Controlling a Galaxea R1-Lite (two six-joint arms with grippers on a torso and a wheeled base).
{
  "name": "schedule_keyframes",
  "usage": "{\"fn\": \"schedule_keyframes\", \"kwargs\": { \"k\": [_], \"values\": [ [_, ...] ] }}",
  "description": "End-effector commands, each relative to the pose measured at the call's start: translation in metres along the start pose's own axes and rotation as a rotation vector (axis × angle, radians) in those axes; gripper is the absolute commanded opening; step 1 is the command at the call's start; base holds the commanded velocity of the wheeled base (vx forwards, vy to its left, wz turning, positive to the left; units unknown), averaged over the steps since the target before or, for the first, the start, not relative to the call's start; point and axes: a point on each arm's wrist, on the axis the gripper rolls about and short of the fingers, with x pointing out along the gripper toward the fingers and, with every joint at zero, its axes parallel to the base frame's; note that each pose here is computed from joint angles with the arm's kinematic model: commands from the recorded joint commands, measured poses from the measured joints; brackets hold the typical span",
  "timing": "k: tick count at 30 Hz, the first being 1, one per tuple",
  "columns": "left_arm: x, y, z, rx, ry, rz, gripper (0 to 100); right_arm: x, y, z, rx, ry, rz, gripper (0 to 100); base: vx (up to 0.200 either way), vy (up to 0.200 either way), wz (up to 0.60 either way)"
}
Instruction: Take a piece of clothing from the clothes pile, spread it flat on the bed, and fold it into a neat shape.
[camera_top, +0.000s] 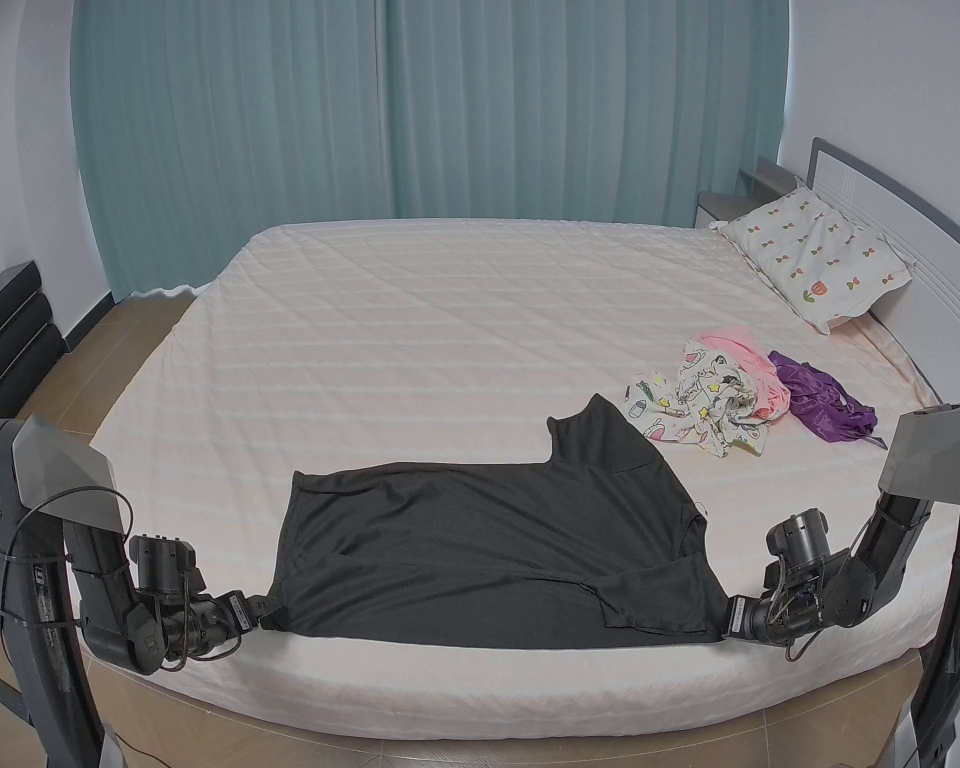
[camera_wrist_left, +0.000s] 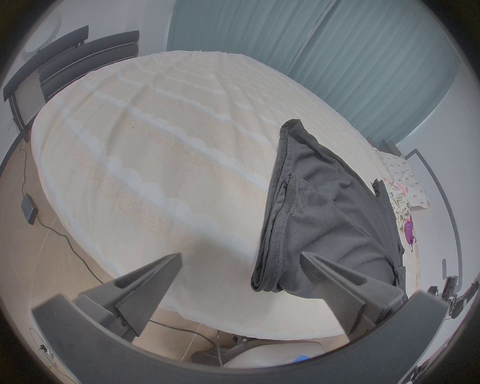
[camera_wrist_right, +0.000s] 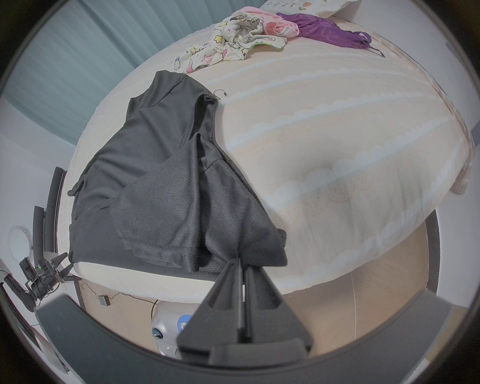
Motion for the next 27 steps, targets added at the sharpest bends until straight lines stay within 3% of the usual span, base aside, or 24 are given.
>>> {"fn": "schedule_keyframes", "kwargs": {
  "k": [1,2,8,10,14,25,26,27],
  "values": [
    [0.000,0.000,0.001,-0.001,-0.003,-0.001,100,0.002,0.000,0.000,0.001,0.003,0.001,0,0.000,0.000,0.00],
    [0.000,-0.001,0.001,0.001,-0.003,-0.004,100,0.002,0.000,0.000,0.002,0.001,0.001,100,0.000,0.000,0.00],
    [-0.003,-0.008,0.006,-0.033,-0.029,-0.031,100,-0.001,-0.003,0.005,0.015,-0.020,0.002,100,0.000,0.000,0.00],
    [-0.002,-0.019,0.008,-0.074,-0.036,-0.065,100,-0.002,-0.006,0.010,0.031,-0.037,0.000,100,0.000,0.000,0.00],
    [0.001,-0.034,-0.001,-0.062,-0.011,-0.097,100,0.001,-0.008,0.010,0.038,-0.030,-0.008,100,0.000,0.000,0.00],
    [0.012,-0.036,-0.016,-0.023,0.017,-0.031,100,0.002,-0.007,0.008,0.031,-0.025,-0.007,100,0.000,0.000,0.00],
    [0.012,-0.036,-0.017,-0.012,0.017,-0.018,0,0.002,-0.008,0.009,0.032,-0.025,-0.008,100,0.000,0.000,0.00],
    [0.011,-0.035,-0.019,0.004,0.013,0.007,0,0.001,-0.007,0.008,0.031,-0.024,-0.006,100,0.000,0.000,0.00]
  ]
}}
